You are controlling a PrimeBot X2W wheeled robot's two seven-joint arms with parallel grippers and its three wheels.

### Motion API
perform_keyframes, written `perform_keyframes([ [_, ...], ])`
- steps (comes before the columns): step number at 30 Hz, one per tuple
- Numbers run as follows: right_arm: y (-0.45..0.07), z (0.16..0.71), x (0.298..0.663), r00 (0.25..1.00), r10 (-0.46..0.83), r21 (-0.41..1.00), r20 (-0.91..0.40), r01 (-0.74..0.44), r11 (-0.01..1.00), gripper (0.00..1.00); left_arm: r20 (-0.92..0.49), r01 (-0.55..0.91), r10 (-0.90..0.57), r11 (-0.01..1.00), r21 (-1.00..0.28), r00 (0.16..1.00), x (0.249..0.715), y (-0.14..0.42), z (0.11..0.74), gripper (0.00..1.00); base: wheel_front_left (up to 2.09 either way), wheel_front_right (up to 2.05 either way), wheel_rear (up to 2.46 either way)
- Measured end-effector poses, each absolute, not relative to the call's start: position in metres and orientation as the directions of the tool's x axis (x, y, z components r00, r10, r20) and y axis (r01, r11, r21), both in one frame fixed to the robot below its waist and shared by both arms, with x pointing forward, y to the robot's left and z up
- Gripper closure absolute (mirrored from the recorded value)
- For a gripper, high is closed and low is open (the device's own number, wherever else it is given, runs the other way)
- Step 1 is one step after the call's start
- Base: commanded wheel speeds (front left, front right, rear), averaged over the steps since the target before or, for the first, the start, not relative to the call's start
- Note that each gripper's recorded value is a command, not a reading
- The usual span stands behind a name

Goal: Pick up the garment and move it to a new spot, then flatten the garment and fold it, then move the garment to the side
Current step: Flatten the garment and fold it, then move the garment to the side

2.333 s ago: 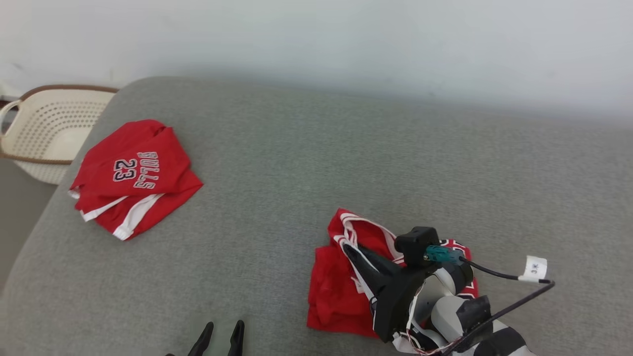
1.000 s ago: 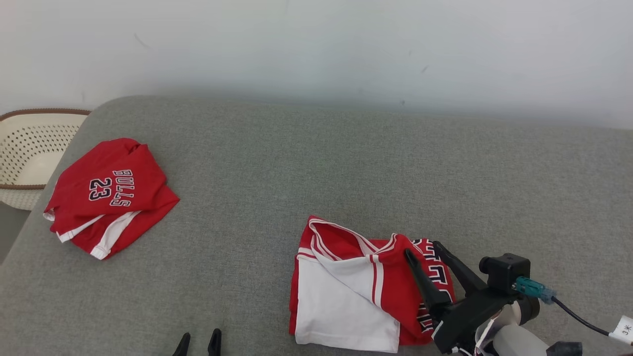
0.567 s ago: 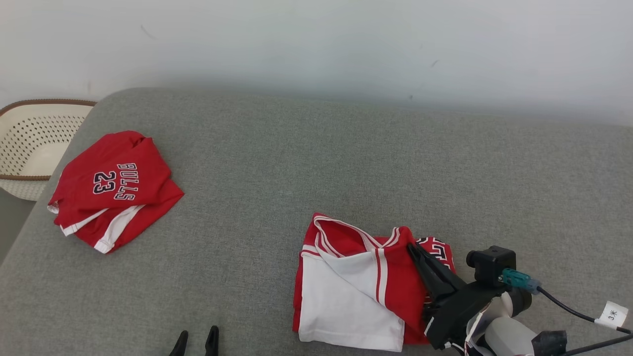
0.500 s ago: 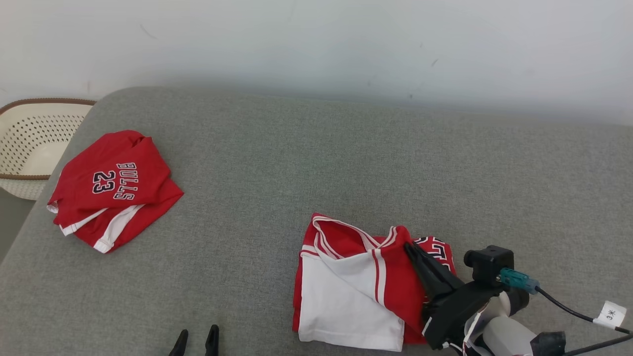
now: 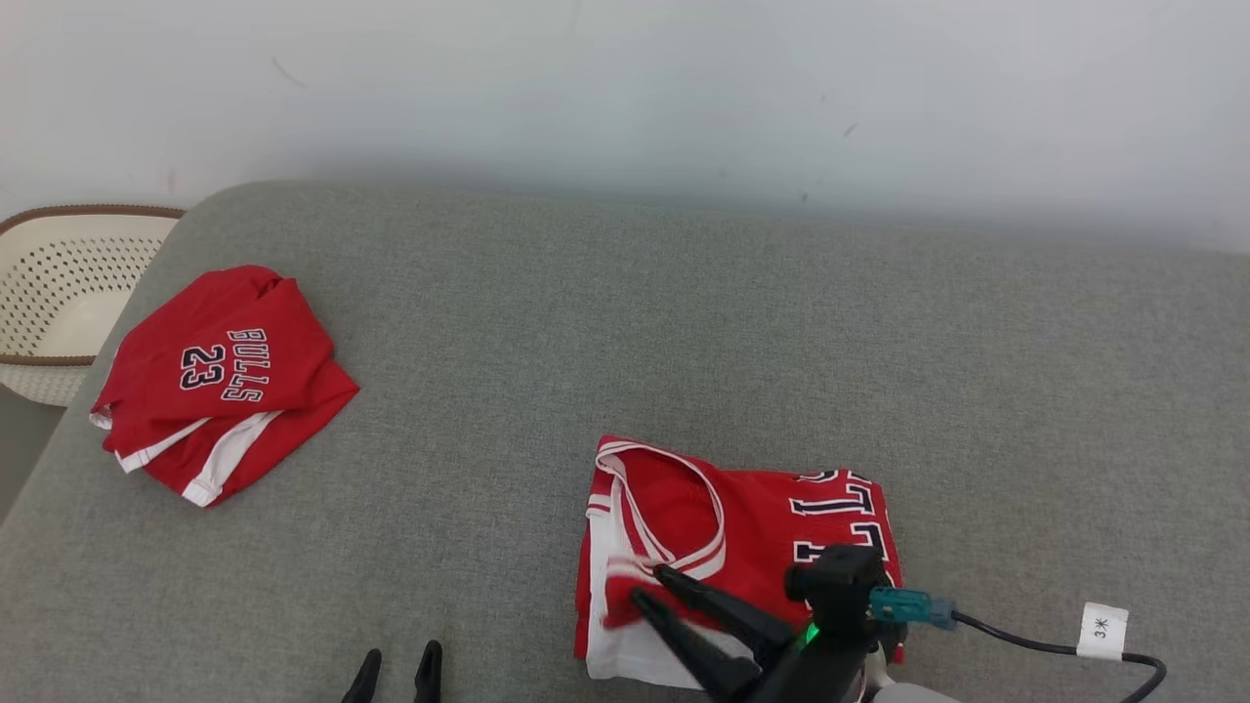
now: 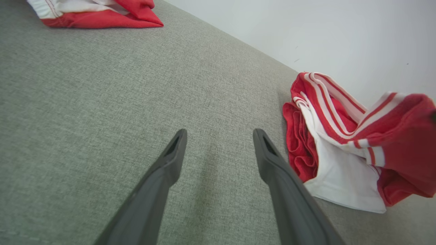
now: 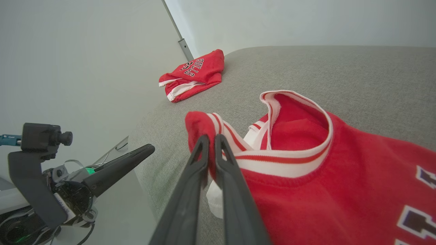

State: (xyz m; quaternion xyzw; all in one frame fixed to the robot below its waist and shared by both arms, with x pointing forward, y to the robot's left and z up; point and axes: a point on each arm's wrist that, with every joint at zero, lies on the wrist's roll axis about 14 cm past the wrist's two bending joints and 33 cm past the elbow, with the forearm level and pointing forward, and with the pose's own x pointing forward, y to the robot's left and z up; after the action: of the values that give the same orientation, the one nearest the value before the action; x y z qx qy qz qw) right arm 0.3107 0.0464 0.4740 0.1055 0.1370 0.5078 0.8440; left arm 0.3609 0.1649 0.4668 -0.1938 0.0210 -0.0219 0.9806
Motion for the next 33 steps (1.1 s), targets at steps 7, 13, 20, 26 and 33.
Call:
perform_keyframes([
  [7, 0.03, 0.484, 0.322, 0.47, 0.876, 0.319, -0.111, -0.818, 0.479, 0.0, -0.026, 0.038, -0.051, 0.924, -0.38, 0.998, 0.361, 0.165, 0.469, 0.0, 0.0, 0.0, 0.0],
  [13, -0.043, 0.489, 0.395, 0.728, 0.678, 0.215, -0.1, -0.65, 0.729, 0.0, -0.017, 0.049, -0.06, 0.926, -0.373, 0.998, 0.364, 0.163, 0.472, 0.0, 0.0, 0.0, 0.0],
  [20, -0.072, 0.446, 0.399, 0.797, 0.57, 0.221, -0.198, -0.531, 0.818, 0.0, -0.027, 0.057, -0.072, 0.931, -0.36, 0.997, 0.365, 0.16, 0.468, 0.0, 0.0, 0.0, 0.0],
  [26, -0.072, 0.42, 0.392, 0.791, 0.552, 0.245, -0.265, -0.498, 0.832, 0.0, -0.027, 0.05, -0.063, 0.933, -0.357, 0.998, 0.367, 0.163, 0.468, 0.0, 0.0, 0.0, 0.0],
  [33, -0.072, 0.405, 0.39, 0.787, 0.533, 0.263, -0.31, -0.468, 0.844, 0.0, -0.014, 0.047, -0.055, 0.939, -0.342, 0.998, 0.367, 0.166, 0.473, 0.0, 0.0, 0.0, 0.0],
])
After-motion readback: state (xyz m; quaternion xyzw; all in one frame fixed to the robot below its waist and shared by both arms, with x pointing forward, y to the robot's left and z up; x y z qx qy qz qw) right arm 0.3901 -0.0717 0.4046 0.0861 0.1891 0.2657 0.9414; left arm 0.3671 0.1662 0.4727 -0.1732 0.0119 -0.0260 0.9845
